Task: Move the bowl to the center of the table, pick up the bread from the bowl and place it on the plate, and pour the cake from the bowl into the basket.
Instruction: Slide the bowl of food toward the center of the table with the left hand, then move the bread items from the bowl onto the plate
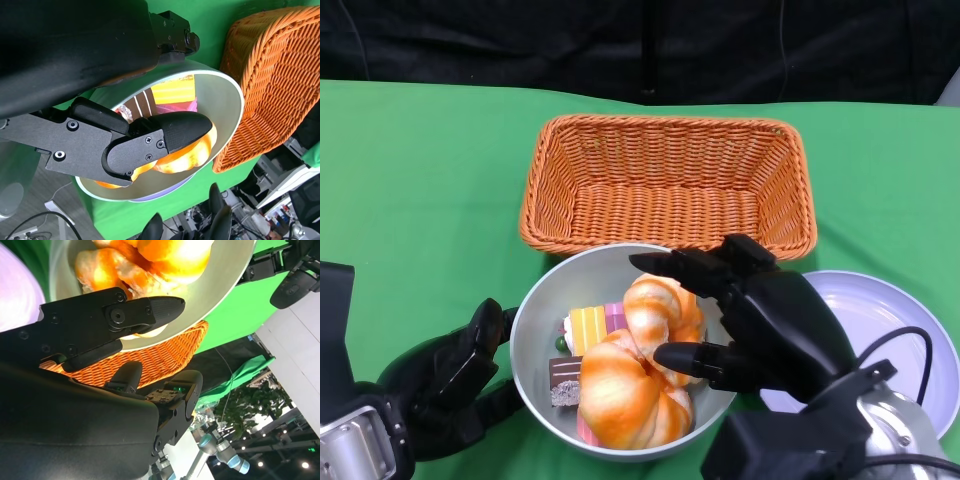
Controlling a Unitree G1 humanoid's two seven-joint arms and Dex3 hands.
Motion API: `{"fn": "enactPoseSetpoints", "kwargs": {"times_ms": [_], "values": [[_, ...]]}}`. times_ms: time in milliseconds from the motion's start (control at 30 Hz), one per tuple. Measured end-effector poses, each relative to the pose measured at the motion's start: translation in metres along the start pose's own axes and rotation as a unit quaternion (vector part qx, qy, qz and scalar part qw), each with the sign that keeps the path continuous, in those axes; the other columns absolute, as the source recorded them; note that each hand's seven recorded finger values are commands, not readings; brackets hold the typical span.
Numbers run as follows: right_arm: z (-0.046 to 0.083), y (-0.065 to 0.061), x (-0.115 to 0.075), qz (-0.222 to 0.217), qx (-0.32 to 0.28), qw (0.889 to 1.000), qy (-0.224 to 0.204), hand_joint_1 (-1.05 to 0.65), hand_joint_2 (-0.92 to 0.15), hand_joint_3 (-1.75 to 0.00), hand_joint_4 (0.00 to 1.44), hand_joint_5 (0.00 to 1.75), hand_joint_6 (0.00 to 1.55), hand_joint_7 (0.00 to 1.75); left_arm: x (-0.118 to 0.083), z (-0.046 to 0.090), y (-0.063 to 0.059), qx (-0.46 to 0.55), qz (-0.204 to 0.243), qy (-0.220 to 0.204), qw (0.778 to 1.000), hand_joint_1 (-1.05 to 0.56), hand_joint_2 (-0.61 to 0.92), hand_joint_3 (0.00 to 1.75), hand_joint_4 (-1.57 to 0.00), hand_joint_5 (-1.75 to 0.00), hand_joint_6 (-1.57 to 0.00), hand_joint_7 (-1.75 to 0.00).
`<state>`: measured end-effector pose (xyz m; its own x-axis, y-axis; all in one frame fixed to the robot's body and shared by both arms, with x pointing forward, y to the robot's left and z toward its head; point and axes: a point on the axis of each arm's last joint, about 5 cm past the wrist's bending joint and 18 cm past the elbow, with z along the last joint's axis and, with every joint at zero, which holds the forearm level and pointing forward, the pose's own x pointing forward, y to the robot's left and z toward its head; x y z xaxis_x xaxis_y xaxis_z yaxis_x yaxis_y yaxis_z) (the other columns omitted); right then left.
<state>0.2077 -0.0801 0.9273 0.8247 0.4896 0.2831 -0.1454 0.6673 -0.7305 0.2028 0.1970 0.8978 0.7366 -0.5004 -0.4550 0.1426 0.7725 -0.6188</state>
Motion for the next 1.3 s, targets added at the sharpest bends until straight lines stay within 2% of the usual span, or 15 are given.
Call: {"fn": "enactPoseSetpoints", "kwargs": {"times_ms": [367, 500, 667, 767, 833, 867, 900, 933, 1033, 1133, 1167, 1200, 1233, 1267, 1300], "values": [[-0.001, 0.018, 0.015, 0.025, -0.044, 0.999, 0.006, -0.64, -0.92, -0.17, 0.00, 0.99, 0.25, 0.32, 0.001, -0.002, -0.003, 0.002, -0.006, 0.001, 1.000, -0.76, 0.92, 0.79, 0.00, 0.00, 0.00, 0.00], [-0.003, 0.020, 0.019, 0.032, -0.054, 0.998, 0.011, -0.65, -0.92, -0.19, 0.00, 0.97, 0.24, 0.31, 0.001, -0.003, -0.005, 0.012, -0.004, 0.002, 1.000, -0.74, 0.92, 0.80, 0.00, 0.00, 0.00, 0.00], [-0.005, 0.024, 0.023, 0.042, -0.072, 0.996, 0.017, -0.66, -0.92, -0.19, 0.01, 0.97, 0.26, 0.32, 0.001, -0.003, -0.010, 0.072, 0.072, -0.007, 0.995, -0.68, 0.92, 0.73, -0.10, -0.06, -0.11, -0.05], [-0.009, 0.028, 0.022, 0.042, -0.076, 0.996, 0.021, -0.59, -0.92, -0.15, 0.08, 0.98, 0.32, 0.33, 0.000, -0.003, -0.013, 0.092, 0.119, -0.021, 0.988, -0.63, 0.92, 0.70, -0.15, -0.10, -0.18, -0.07], [-0.011, 0.030, 0.023, 0.034, -0.079, 0.996, 0.020, -0.52, -0.92, -0.10, 0.18, 0.99, 0.40, 0.34, 0.000, -0.004, -0.016, 0.098, 0.138, -0.034, 0.985, -0.60, 0.92, 0.70, -0.21, -0.15, -0.21, -0.08], [-0.012, 0.031, 0.024, 0.029, -0.080, 0.996, 0.019, -0.48, -0.92, -0.09, 0.23, 0.98, 0.44, 0.34, 0.000, -0.004, -0.018, 0.101, 0.143, -0.043, 0.984, -0.59, 0.92, 0.70, -0.16, -0.34, -0.24, -0.07], [-0.014, 0.031, 0.025, 0.024, -0.081, 0.996, 0.017, -0.44, -0.92, -0.08, 0.28, 0.98, 0.48, 0.34, 0.001, -0.004, -0.020, 0.102, 0.148, -0.053, 0.982, -0.58, 0.92, 0.70, -0.06, -0.62, -0.26, -0.06], [-0.015, 0.032, 0.025, 0.019, -0.082, 0.996, 0.015, -0.41, -0.92, -0.07, 0.32, 0.96, 0.52, 0.33, 0.001, -0.004, -0.021, 0.103, 0.150, -0.060, 0.981, -0.57, 0.92, 0.70, -0.03, -0.73, -0.27, -0.06], [-0.019, 0.036, 0.023, 0.012, -0.081, 0.997, 0.011, -0.33, -0.92, -0.09, 0.48, 1.05, 0.64, 0.36, 0.001, -0.006, -0.023, 0.106, 0.156, -0.071, 0.980, -0.57, 0.92, 0.70, 0.00, -0.86, -0.30, -0.06], [-0.022, 0.038, 0.023, 0.003, -0.080, 0.997, -0.001, -0.25, -0.88, -0.13, 0.63, 1.39, 0.80, 0.44, 0.001, -0.007, -0.023, 0.106, 0.159, -0.076, 0.979, -0.58, 0.92, 0.69, 0.00, -0.87, -0.29, -0.06], [-0.023, 0.038, 0.024, -0.002, -0.080, 0.997, -0.007, -0.23, -0.85, -0.17, 0.67, 1.44, 0.84, 0.51, 0.001, -0.007, -0.023, 0.107, 0.159, -0.078, 0.978, -0.58, 0.92, 0.69, 0.00, -0.86, -0.29, -0.06], [-0.023, 0.039, 0.024, -0.006, -0.077, 0.997, -0.012, -0.20, -0.67, -0.59, 0.81, 1.58, 0.90, 0.84, 0.001, -0.008, -0.023, 0.108, 0.160, -0.079, 0.978, -0.57, 0.92, 0.69, 0.00, -0.86, -0.29, -0.06], [-0.024, 0.039, 0.024, -0.011, -0.071, 0.997, -0.019, -0.19, -0.52, -0.93, 0.88, 1.66, 0.90, 1.08, 0.001, -0.008, -0.023, 0.108, 0.160, -0.082, 0.978, -0.57, 0.92, 0.69, 0.00, -0.86, -0.29, -0.05], [-0.026, 0.040, 0.023, -0.016, -0.066, 0.997, -0.024, -0.20, -0.44, -1.15, 0.96, 1.70, 0.86, 1.39, 0.000, -0.008, -0.023, 0.108, 0.161, -0.082, 0.978, -0.57, 0.92, 0.69, 0.00, -0.86, -0.30, -0.06], [-0.027, 0.042, 0.022, -0.024, -0.062, 0.997, -0.029, -0.21, -0.38, -1.32, 1.04, 1.73, 0.85, 1.60, 0.000, -0.009, -0.023, 0.107, 0.162, -0.083, 0.978, -0.57, 0.92, 0.68, 0.00, -0.87, -0.30, -0.06]]}}
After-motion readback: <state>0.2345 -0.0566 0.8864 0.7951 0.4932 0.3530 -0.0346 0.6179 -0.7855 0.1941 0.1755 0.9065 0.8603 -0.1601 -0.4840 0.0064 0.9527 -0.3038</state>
